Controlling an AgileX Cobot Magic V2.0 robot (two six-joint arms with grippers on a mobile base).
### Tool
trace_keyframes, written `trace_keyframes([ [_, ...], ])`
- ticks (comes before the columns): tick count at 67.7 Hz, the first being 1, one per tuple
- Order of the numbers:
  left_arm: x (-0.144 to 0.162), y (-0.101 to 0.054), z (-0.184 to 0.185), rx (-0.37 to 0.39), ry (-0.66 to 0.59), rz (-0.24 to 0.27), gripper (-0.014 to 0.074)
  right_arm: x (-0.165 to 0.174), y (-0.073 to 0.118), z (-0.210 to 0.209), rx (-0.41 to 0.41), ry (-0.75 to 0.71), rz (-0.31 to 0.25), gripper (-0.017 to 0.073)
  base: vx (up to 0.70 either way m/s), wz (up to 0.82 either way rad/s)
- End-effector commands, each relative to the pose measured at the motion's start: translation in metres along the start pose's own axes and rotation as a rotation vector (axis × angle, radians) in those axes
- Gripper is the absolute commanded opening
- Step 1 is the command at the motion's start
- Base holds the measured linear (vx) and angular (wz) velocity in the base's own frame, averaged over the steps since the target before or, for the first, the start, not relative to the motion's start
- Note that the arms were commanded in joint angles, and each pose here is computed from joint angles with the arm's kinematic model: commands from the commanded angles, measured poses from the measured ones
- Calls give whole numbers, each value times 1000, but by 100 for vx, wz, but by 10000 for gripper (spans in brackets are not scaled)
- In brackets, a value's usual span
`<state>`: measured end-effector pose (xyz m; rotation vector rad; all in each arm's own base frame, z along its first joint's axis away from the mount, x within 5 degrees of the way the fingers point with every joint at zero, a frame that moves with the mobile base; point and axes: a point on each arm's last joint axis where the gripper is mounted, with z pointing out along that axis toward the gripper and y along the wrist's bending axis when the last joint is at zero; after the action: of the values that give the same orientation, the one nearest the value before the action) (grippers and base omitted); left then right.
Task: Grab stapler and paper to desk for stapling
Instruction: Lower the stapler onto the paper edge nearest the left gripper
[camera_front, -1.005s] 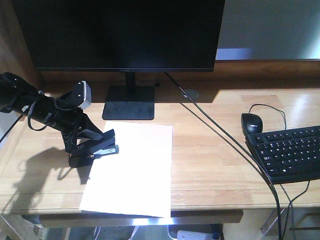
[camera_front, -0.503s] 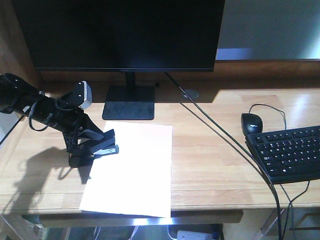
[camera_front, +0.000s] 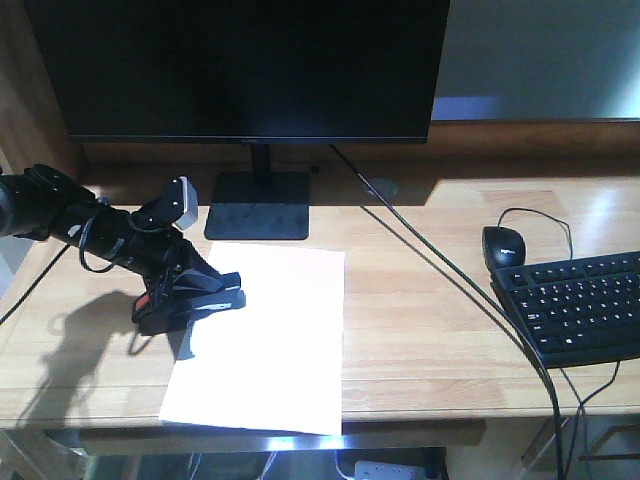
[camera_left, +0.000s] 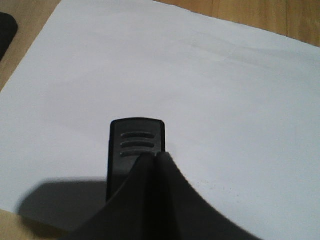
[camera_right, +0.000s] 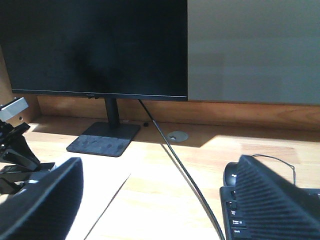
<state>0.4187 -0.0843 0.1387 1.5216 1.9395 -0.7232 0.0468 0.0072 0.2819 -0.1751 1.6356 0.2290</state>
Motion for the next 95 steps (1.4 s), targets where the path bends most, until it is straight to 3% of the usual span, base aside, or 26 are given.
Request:
trace_keyframes([
  [1,-11,-2,-4,-11,14,35,-7,-13,2,-2,-11,-80,-21,592,0,0],
  [21,-7,1,2,-41,42,5,-7,-13,2,-2,-11,-80,-21,592,0,0],
  [63,-7,2,2,-46,43,5,-7,-13,2,-2,-12,-81,-21,592,0,0],
  [74,-7,3,2,-58,46,-27,-7,-13,2,-2,-12,-81,-21,592,0,0],
  [89,-8,3,1,-63,46,-25,-7,-13,2,-2,-12,-81,-21,592,0,0],
  [95,-13,2,-7,-81,60,5,-7,-13,2,-2,-12,-81,-21,592,0,0],
])
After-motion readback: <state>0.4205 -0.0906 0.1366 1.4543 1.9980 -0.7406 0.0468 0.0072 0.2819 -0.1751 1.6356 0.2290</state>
